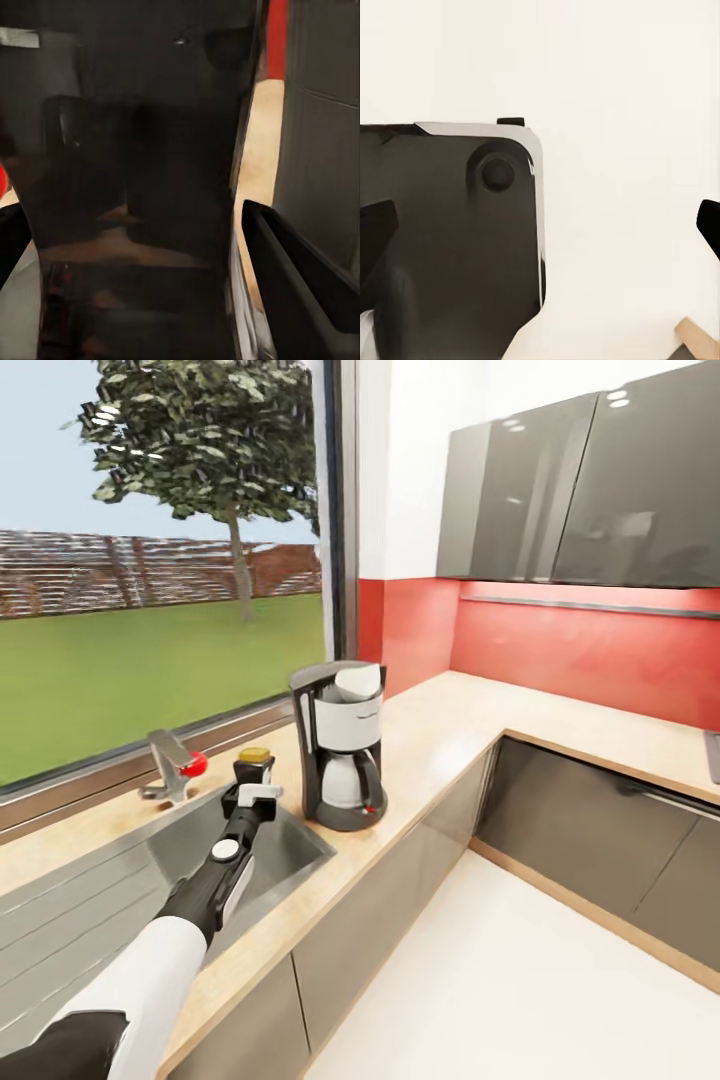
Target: Set up a coffee station on the kitchen countertop: keep the coffee maker on the countertop, move the bottle of coffee from the kitchen shelf to the counter next to the coffee maker, place a paper coffee filter on top of the coffee maker, put the saucer next to the coffee maker with the coffee cup on the saucer, and place the electric kettle next to the coffee maker.
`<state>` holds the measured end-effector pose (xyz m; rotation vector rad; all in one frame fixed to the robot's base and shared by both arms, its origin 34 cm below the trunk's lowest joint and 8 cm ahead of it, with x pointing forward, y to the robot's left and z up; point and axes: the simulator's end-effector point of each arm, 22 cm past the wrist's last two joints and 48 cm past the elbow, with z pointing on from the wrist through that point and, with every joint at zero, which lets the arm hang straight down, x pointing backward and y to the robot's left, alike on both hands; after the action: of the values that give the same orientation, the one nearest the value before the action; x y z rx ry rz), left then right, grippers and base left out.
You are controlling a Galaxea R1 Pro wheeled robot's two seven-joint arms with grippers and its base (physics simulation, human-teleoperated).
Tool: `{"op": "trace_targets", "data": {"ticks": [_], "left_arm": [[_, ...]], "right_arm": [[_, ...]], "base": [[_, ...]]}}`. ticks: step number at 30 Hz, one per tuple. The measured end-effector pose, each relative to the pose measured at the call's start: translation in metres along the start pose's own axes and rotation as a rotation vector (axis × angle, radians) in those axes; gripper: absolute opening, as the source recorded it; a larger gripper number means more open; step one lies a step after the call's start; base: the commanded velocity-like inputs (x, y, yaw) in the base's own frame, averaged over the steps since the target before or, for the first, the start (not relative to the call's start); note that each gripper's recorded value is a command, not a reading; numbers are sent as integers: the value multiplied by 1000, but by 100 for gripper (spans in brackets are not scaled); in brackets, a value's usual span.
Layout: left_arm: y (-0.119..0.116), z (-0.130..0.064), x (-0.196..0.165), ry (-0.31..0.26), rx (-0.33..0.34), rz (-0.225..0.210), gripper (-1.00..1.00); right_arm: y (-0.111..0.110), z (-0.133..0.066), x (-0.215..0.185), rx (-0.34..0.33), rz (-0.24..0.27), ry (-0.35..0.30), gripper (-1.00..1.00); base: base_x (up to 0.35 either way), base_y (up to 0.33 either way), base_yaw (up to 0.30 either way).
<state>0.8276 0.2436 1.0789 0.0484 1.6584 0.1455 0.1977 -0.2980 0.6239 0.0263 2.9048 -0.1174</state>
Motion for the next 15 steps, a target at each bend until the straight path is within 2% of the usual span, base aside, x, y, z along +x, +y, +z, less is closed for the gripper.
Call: {"op": "trace_targets", "data": {"ticks": [6,8,12,15], "left_arm": [[-1,-1,-4,-29,1,-3,-100],[-1,-1,-5,-31,1,-4,-100],[0,-1,-5,-30,-1,-4,-100],[12,-5,10,-9,-25,-3,-100]], "right_arm": [[0,0,0,0,0,1,100],[0,0,0,0,-3,0,100],[-1,0,0,-1,-7,1,100],[8,0,-1,-11,-2,-2,100]], "base": [[54,-18,11],[206,-93,1],[289,-52,0],[0,0,0]]}}
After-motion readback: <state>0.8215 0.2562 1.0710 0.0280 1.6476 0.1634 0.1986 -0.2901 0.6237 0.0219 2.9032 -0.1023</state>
